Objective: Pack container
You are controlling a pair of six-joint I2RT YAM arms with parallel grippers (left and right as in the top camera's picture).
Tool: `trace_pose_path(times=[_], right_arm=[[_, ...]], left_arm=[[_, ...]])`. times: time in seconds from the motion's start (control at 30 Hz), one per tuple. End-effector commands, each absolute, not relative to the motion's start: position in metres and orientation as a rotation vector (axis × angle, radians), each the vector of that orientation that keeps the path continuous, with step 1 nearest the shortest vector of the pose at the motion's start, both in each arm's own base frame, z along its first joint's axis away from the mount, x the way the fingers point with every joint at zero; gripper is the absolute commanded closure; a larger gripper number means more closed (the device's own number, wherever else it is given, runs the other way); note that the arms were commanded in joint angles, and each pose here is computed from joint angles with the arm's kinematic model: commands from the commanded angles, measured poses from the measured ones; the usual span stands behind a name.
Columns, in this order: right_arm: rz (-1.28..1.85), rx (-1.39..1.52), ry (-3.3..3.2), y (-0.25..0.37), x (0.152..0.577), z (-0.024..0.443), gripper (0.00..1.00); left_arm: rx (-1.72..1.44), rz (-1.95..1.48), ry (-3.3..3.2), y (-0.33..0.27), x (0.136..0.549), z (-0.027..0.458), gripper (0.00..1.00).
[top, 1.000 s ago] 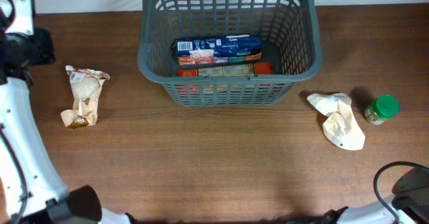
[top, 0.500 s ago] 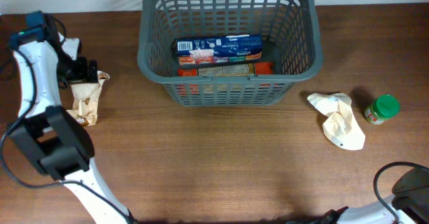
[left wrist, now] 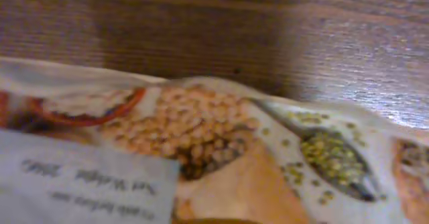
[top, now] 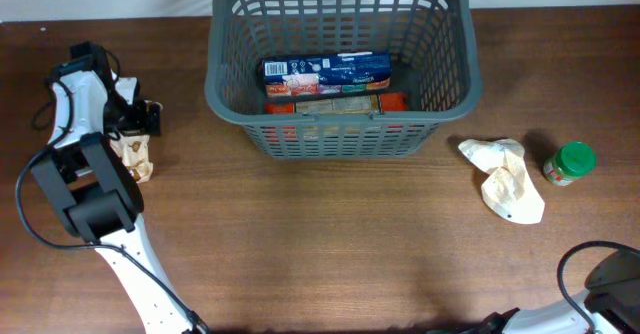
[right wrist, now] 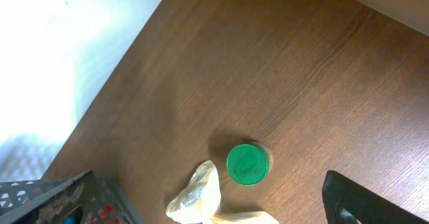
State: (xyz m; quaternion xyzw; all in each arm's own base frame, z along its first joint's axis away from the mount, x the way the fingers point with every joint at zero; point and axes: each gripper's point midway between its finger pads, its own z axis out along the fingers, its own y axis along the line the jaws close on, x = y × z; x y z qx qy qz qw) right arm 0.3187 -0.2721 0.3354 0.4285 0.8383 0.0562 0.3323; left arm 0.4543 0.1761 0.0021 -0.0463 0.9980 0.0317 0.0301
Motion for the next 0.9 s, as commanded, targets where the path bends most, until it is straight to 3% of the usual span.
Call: trace_pose_path(times=[0.0, 0.07, 0.1, 0.13, 0.17, 0.57, 0.87], right_arm=[[0.141, 1.124, 2.182, -0.273, 0.319, 0.338, 0.01], [0.141, 1.124, 2.182, -0.273, 0.319, 0.338, 0.01], [0.141, 1.124, 2.182, -0.273, 0.319, 0.338, 0.01], [0.141, 1.124, 2.182, -0.273, 0.319, 0.338, 0.01], [0.141, 1.124, 2.182, -0.273, 0.319, 0.338, 0.01], [0.141, 1.124, 2.182, -0.273, 0.319, 0.338, 0.01], [0.141, 1.124, 2.182, -0.273, 0.319, 0.338, 0.01]], left_arm=[[-0.149, 0.075, 3.146, 0.174, 0.443, -0.024, 0.00], [-0.148, 0.067, 3.160, 0.173, 0.441, -0.029, 0.11], [-0.148, 0.065, 3.166, 0.172, 0.440, -0.030, 0.28], [-0.148, 0.061, 3.173, 0.172, 0.438, -0.030, 0.77], [-0.148, 0.059, 3.177, 0.171, 0.437, -0.030, 0.98], [-0.148, 0.047, 3.204, 0.171, 0.435, 0.000, 0.98], [-0.141, 0.071, 2.993, 0.176, 0.472, 0.118, 0.98]])
